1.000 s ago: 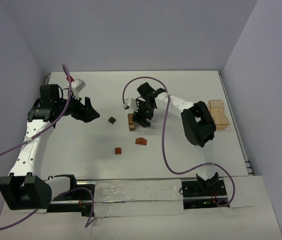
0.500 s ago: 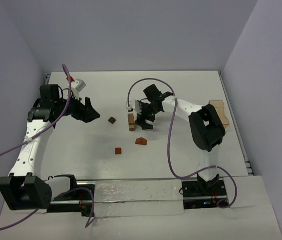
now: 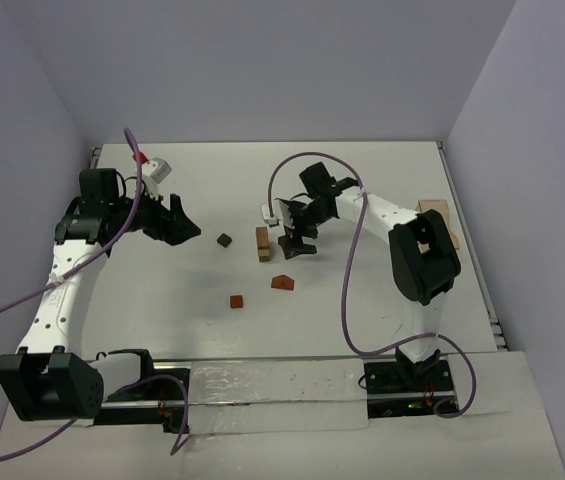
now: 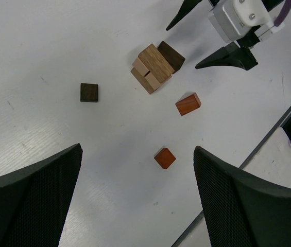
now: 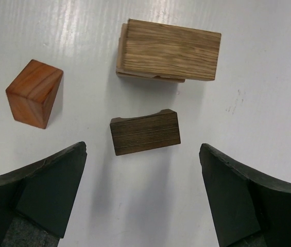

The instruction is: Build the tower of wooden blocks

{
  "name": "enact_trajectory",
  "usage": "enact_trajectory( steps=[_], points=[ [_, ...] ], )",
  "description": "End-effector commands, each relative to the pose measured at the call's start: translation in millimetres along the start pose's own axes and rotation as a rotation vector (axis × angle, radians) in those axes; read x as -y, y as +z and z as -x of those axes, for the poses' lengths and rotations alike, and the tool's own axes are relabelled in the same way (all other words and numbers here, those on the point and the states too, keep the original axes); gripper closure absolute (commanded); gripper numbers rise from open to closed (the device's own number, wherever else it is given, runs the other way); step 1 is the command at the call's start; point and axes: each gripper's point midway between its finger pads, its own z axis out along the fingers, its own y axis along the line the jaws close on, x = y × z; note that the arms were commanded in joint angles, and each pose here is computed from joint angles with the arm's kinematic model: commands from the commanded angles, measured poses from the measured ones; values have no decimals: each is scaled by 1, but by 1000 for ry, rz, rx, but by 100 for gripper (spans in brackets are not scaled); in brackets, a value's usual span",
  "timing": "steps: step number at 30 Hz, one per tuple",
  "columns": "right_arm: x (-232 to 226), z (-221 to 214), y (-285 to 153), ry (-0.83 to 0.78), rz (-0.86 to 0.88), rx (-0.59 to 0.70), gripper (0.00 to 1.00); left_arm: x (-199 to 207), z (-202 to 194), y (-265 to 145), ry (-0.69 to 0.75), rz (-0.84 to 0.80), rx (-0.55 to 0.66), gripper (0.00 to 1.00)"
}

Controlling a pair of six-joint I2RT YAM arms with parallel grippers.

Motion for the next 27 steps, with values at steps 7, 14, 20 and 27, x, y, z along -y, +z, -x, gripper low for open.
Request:
enact_trajectory(
  steps=[7, 14, 20, 27],
  points=[
    [-3, 12, -8, -84, 62, 31, 2, 6, 14, -6, 27, -8, 46, 5],
    [3, 2, -2, -51, 97, -27, 2, 5, 16, -4, 18, -14, 51, 6],
    [2, -1, 3, -46, 96, -61, 1, 4, 14, -2, 16, -17, 47, 6],
    [3, -3, 9, -40, 93, -91, 1, 4, 14, 0, 13, -24, 46, 6]
  ],
)
